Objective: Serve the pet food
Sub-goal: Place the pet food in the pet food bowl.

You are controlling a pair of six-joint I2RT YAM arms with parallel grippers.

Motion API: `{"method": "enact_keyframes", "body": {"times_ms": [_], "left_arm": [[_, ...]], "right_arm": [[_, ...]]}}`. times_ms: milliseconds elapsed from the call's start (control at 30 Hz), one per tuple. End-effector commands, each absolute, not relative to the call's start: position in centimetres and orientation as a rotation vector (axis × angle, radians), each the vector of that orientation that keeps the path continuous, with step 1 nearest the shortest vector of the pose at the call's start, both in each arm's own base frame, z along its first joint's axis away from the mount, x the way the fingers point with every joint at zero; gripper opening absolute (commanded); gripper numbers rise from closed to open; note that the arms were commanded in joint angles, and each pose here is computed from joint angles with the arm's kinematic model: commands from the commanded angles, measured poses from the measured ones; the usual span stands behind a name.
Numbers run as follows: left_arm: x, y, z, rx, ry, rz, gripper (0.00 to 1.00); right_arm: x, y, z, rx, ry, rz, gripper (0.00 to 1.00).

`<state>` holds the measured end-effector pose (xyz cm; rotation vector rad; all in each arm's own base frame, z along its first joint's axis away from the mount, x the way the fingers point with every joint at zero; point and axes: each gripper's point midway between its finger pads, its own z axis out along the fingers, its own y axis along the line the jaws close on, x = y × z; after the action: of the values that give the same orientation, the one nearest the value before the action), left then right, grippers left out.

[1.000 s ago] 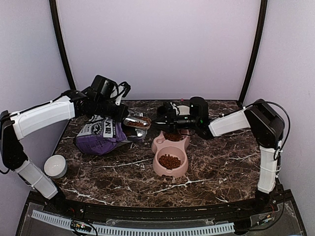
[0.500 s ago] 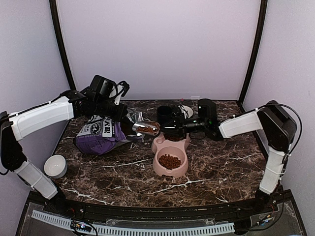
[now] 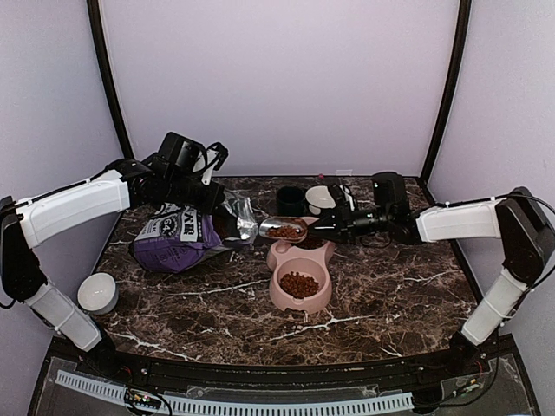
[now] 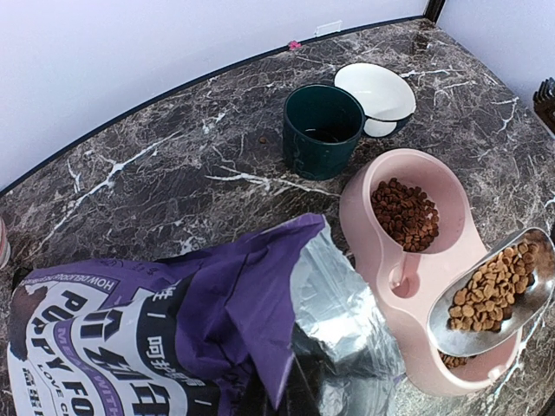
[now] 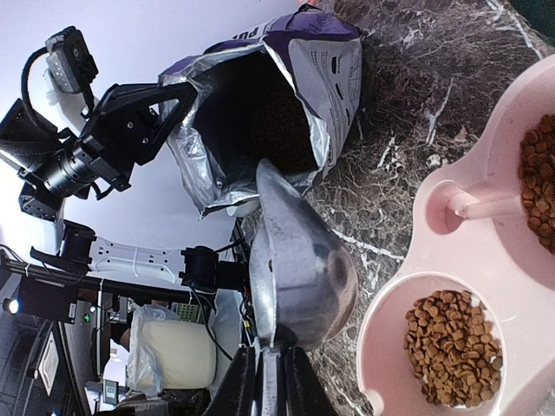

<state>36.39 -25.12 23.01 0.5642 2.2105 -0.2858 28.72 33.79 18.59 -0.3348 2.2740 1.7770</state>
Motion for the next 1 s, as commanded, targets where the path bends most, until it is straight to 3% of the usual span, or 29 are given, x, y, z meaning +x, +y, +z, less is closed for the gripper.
{"method": "enact_keyframes", "body": {"times_ms": [0, 967], "left_arm": [[36.7, -25.2, 27.2, 0.529, 2.078, -0.314, 0.00], [36.2, -24.7, 28.0, 0.527, 2.060, -0.310, 0.00]], "right_arm": [[28.3, 32.2, 19.8, -0.393, 2.234, 1.698, 0.00], [26.0, 26.0, 20.2, -0.463, 2.372, 1.330, 0.00]]}}
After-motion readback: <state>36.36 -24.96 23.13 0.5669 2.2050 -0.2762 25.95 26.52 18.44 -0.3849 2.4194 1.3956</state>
